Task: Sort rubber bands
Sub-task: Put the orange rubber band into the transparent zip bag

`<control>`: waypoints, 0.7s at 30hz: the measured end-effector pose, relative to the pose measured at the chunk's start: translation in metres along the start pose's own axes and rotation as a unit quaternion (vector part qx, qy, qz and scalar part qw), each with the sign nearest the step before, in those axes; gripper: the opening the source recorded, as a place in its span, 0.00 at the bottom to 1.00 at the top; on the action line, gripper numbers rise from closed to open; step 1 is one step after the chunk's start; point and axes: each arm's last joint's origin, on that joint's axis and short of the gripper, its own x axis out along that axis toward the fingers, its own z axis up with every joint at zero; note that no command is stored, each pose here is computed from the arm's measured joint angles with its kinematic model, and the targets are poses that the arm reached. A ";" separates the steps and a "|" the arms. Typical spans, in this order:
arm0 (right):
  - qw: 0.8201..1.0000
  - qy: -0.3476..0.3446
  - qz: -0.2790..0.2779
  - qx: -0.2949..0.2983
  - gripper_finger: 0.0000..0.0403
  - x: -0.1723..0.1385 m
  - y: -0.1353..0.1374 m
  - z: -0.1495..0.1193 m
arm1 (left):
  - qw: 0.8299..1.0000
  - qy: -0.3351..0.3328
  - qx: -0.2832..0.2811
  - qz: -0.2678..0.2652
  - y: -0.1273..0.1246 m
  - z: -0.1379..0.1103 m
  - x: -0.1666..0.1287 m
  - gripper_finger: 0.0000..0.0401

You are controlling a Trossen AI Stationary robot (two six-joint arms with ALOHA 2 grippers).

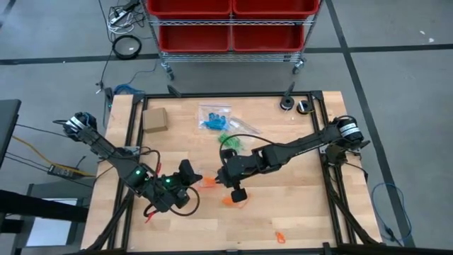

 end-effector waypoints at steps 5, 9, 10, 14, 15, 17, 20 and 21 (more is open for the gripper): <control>1.000 -0.003 -0.016 0.007 0.28 -0.003 0.001 0.002 | 1.000 -0.007 -0.010 0.005 0.001 0.002 0.000 0.00; 1.000 -0.012 -0.015 0.013 0.37 -0.008 0.005 0.005 | 1.000 -0.007 -0.012 0.005 0.001 0.002 0.000 0.00; 1.000 -0.012 -0.018 0.016 0.38 -0.009 0.006 0.005 | 1.000 -0.007 -0.014 0.005 0.001 0.002 0.000 0.00; 0.998 0.005 -0.061 0.008 0.41 -0.017 0.013 0.004 | 1.000 -0.008 -0.017 0.006 0.002 0.002 0.000 0.00; 0.997 0.013 -0.073 0.004 0.41 -0.021 0.015 0.003 | 1.000 -0.007 -0.017 0.006 0.002 0.002 0.000 0.00; 0.995 0.021 -0.096 0.003 0.41 -0.028 0.019 0.003 | 1.000 -0.007 -0.020 0.007 0.002 0.002 0.000 0.00; 0.992 0.046 -0.120 0.006 0.40 -0.041 0.026 -0.001 | 1.000 -0.007 -0.020 0.007 0.002 0.002 0.000 0.00; 0.991 0.053 -0.127 0.010 0.40 -0.045 0.028 -0.002 | 1.000 -0.007 -0.021 0.007 0.002 0.002 0.000 0.00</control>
